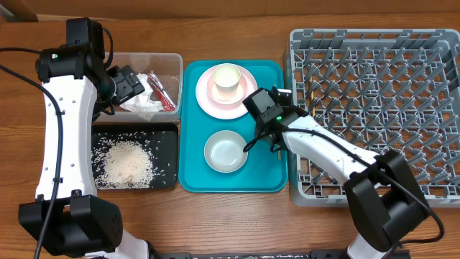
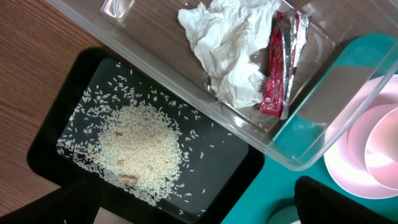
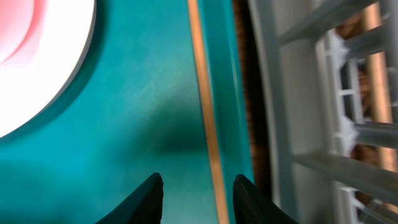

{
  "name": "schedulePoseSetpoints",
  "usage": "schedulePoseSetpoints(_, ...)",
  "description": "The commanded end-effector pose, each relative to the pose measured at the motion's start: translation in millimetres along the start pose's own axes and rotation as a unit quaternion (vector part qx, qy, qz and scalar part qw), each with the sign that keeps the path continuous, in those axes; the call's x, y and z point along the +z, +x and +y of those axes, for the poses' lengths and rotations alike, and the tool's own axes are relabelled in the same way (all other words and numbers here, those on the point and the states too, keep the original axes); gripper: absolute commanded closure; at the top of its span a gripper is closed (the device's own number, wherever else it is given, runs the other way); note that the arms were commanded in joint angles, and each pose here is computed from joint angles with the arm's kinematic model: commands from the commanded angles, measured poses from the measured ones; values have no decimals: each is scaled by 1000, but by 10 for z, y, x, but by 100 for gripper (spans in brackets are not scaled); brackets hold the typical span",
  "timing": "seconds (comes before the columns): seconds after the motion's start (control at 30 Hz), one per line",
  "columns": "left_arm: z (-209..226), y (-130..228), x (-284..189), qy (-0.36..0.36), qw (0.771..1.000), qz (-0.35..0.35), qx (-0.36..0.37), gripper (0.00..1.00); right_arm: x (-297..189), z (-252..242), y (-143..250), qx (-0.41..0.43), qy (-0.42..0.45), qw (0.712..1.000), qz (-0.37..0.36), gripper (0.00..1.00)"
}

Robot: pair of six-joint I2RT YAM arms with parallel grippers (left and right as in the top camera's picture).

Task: Sort waste into correct bins and load items into the dishwasher
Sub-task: 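Grasp the second wooden chopstick with the right gripper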

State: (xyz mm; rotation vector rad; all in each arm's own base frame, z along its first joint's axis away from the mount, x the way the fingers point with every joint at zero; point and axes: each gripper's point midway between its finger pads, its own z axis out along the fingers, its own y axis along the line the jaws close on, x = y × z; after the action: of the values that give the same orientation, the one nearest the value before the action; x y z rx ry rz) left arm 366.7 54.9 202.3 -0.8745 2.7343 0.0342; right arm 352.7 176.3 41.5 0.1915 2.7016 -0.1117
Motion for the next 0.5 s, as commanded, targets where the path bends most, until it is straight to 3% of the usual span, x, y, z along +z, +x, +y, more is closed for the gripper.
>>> schedulePoseSetpoints(0.0, -9, -58, -67, 5, 1000, -12, -2, 0, 129, -14, 116, -7, 2, 1000, 11, 61)
schedulePoseSetpoints(0.17, -9, -58, -67, 5, 1000, -12, -2, 0, 208, -17, 163, -5, -3, 1000, 5, 60)
schedulePoseSetpoints(0.47, -8, -58, -67, 4, 1000, -12, -2, 0, 310, 62, 282, -11, -37, 999, 10, 47)
